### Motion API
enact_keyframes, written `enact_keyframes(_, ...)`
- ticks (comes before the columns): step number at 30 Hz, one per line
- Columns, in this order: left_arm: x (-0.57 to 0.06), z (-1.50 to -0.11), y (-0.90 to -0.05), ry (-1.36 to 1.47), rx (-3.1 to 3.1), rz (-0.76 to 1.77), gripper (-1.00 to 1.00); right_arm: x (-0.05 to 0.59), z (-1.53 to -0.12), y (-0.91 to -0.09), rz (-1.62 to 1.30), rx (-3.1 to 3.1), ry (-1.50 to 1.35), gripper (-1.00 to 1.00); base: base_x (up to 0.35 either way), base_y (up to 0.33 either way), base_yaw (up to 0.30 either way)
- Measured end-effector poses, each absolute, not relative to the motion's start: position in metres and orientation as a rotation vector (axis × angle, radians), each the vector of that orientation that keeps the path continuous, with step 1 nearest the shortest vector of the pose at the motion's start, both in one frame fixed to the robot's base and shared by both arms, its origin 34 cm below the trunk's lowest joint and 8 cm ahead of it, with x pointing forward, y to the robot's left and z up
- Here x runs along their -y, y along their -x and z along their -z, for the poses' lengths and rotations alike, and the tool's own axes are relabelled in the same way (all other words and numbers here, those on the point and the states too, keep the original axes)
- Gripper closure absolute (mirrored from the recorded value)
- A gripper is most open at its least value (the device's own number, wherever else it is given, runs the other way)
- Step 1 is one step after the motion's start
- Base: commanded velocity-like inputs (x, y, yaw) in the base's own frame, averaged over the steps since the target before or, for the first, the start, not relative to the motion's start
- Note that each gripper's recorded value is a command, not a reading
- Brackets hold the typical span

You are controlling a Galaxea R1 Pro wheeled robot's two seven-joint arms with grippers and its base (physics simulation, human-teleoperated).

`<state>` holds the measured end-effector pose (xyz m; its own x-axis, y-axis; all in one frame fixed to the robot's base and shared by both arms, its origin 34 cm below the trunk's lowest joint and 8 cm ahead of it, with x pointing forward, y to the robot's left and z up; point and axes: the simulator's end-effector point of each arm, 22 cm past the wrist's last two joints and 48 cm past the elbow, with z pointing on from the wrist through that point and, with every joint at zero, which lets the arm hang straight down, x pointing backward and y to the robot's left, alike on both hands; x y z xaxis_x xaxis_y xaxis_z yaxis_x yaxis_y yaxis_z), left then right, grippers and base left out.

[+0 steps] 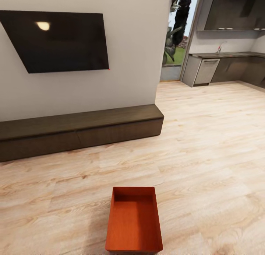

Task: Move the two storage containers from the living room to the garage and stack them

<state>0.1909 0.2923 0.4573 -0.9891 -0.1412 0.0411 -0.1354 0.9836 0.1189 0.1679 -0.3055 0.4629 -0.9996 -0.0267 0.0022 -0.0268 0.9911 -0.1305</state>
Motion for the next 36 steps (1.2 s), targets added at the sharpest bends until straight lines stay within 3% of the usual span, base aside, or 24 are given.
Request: enact_keyframes(36, -0.292, -0.455, -0.168, -0.206, 3.022, 0.182, -1.0, 0.3, -0.462, -0.145, -0.192, 3.08, -0.043, -1.0, 0.0, 0.0, 0.0)
